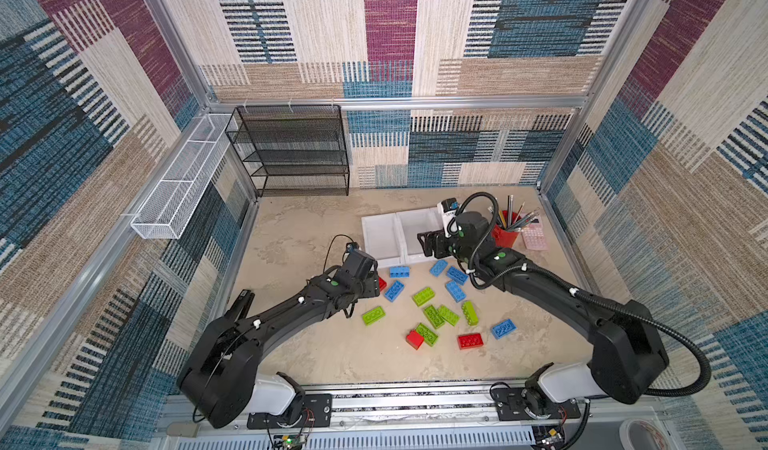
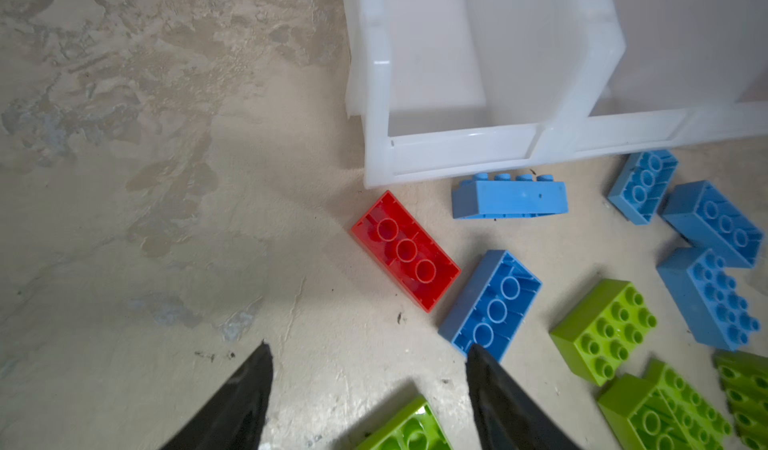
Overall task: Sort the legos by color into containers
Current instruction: 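Open the right gripper to drop the brick while the left gripper reaches forward, then lower the left gripper onto the red brick by the bin and close it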
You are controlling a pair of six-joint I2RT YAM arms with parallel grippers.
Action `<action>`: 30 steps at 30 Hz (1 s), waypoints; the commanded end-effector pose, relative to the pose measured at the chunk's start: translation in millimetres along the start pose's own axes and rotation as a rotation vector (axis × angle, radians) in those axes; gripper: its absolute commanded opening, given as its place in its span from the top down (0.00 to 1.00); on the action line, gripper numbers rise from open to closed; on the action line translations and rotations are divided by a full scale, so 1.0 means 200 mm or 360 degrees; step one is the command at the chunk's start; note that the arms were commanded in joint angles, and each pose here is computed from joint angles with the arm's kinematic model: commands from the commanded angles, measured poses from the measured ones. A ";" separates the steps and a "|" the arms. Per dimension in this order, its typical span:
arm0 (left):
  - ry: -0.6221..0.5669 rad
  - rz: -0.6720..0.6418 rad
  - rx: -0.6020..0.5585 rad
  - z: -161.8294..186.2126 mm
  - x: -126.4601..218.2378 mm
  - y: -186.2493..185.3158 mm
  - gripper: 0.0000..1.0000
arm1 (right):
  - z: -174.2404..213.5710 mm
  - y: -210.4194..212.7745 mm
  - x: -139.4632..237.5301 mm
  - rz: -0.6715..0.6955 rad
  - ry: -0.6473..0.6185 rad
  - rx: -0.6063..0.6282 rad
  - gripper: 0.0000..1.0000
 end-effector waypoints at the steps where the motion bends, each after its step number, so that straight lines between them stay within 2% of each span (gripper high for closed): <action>1: 0.0126 -0.0001 0.0071 0.04 -0.06 -0.02 0.24 | -0.05 -0.04 0.07 0.0050 -0.0257 -0.0037 0.10; 4: 0.0183 -0.0008 0.0095 0.05 -0.13 -0.05 0.23 | 0.03 -0.10 0.14 0.0081 -0.0286 -0.0045 0.10; 12: 0.0230 -0.0088 0.0179 -0.01 -0.24 -0.08 0.21 | 0.28 -0.19 0.30 -0.0003 -0.0373 -0.0181 0.11; 20: 0.0248 -0.0209 0.0228 -0.04 -0.31 -0.07 0.21 | 0.31 -0.20 0.38 -0.0090 -0.0507 -0.0246 0.11; 30: 0.0358 -0.0255 0.0238 -0.02 -0.44 -0.10 0.24 | 0.36 -0.18 0.37 -0.0172 -0.0485 -0.0280 0.11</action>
Point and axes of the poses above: each gripper's point midway between its finger pads, its own x axis back along the fingers, its own y axis along the line the jaws close on, z = x × y, the point moved 3 cm from there along x, back along the fingers, and after that the axes turned 8 degrees about -x, right-handed, at the moved point
